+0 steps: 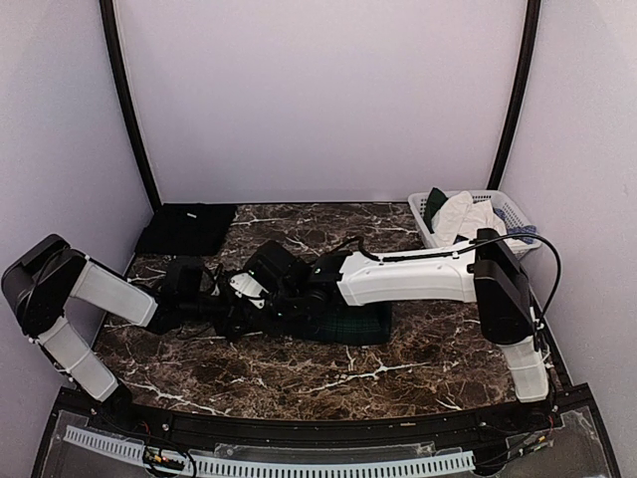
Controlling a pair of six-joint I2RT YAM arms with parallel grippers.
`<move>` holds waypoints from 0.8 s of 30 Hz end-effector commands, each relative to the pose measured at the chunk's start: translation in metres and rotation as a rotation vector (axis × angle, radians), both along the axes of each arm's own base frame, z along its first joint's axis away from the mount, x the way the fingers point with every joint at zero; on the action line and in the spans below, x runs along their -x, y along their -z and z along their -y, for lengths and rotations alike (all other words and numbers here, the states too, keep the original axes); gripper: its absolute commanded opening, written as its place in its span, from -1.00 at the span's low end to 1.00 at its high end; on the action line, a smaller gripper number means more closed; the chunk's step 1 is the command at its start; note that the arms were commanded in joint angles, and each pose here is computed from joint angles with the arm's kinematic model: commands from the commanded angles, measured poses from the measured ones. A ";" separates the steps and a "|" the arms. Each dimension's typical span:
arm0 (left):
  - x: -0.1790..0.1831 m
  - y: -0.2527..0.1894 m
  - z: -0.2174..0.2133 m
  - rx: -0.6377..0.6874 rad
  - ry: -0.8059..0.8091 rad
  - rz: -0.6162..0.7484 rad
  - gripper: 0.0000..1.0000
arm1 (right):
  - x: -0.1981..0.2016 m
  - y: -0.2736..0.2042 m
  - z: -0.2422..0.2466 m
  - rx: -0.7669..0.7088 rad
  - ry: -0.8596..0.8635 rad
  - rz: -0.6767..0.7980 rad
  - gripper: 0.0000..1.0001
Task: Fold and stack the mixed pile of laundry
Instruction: Pass from the right arm to the left
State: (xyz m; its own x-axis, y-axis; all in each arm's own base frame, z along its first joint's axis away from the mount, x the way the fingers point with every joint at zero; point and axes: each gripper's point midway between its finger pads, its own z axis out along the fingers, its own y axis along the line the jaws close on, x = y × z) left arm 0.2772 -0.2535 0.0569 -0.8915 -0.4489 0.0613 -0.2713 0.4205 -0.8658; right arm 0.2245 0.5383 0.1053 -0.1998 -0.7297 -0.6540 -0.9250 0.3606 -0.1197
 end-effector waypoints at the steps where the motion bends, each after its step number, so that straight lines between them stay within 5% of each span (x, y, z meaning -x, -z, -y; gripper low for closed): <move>1: -0.013 -0.031 0.010 0.071 -0.002 0.097 0.98 | -0.005 -0.011 -0.007 -0.049 0.000 0.016 -1.00; 11: -0.013 -0.046 0.025 0.114 0.039 0.127 0.98 | 0.008 -0.020 -0.003 -0.103 -0.046 -0.013 -1.00; 24: -0.010 -0.013 0.046 0.064 0.083 0.040 0.98 | 0.002 -0.039 -0.014 -0.141 -0.053 -0.003 -1.00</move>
